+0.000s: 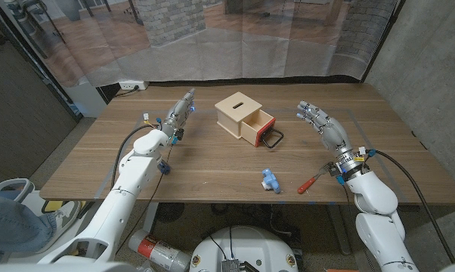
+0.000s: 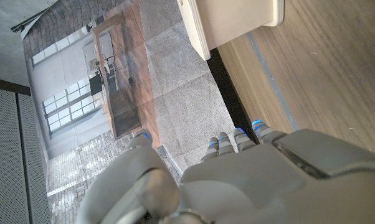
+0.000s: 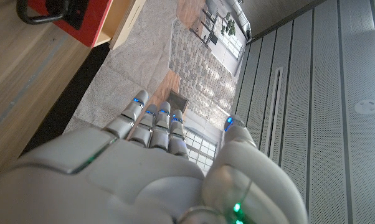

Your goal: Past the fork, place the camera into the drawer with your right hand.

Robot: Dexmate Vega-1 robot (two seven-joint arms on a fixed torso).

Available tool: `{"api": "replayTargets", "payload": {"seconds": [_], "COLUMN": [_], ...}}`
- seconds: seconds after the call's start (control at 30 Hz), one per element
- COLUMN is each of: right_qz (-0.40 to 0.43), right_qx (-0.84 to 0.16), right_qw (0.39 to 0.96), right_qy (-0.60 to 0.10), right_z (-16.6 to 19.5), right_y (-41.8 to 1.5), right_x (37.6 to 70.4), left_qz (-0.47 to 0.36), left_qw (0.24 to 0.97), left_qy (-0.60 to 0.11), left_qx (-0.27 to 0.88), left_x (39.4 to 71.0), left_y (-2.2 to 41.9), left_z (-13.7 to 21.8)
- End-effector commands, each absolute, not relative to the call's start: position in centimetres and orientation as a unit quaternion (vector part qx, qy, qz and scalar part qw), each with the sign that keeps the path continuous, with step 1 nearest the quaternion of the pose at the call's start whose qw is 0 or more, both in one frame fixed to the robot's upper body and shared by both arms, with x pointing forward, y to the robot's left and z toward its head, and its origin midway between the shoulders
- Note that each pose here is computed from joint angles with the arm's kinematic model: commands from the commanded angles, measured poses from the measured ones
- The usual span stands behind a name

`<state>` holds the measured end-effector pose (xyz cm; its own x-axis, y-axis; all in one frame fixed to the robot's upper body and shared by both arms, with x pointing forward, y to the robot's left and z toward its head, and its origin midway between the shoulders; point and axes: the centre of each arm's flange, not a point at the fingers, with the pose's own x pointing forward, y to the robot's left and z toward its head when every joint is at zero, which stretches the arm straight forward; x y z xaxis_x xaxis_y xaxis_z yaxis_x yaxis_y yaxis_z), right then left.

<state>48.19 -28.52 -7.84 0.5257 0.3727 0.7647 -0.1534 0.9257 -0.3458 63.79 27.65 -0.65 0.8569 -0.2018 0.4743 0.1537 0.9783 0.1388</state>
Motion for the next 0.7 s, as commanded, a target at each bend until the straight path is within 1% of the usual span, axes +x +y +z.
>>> {"api": "replayTargets", "payload": {"seconds": [0.03, 0.37, 0.7], "right_qz": [0.158, 0.166, 0.167], "right_qx": [-0.124, -0.124, -0.135], "right_qw": [0.863, 0.861, 0.857], "right_qy": [-0.463, -0.464, -0.469], "right_z": [-8.4, -8.9, -9.2], "right_y": [-28.6, -28.8, -28.5], "right_x": [47.2, 47.0, 45.8], "left_qz": [-0.091, -0.086, -0.085], "left_qw": [0.963, 0.963, 0.964], "left_qy": [-0.248, -0.251, -0.25], "left_qx": [0.047, 0.047, 0.045], "left_x": [63.6, 63.1, 62.8], "left_y": [27.3, 27.1, 27.3], "left_z": [-1.0, -1.1, -1.6]}}
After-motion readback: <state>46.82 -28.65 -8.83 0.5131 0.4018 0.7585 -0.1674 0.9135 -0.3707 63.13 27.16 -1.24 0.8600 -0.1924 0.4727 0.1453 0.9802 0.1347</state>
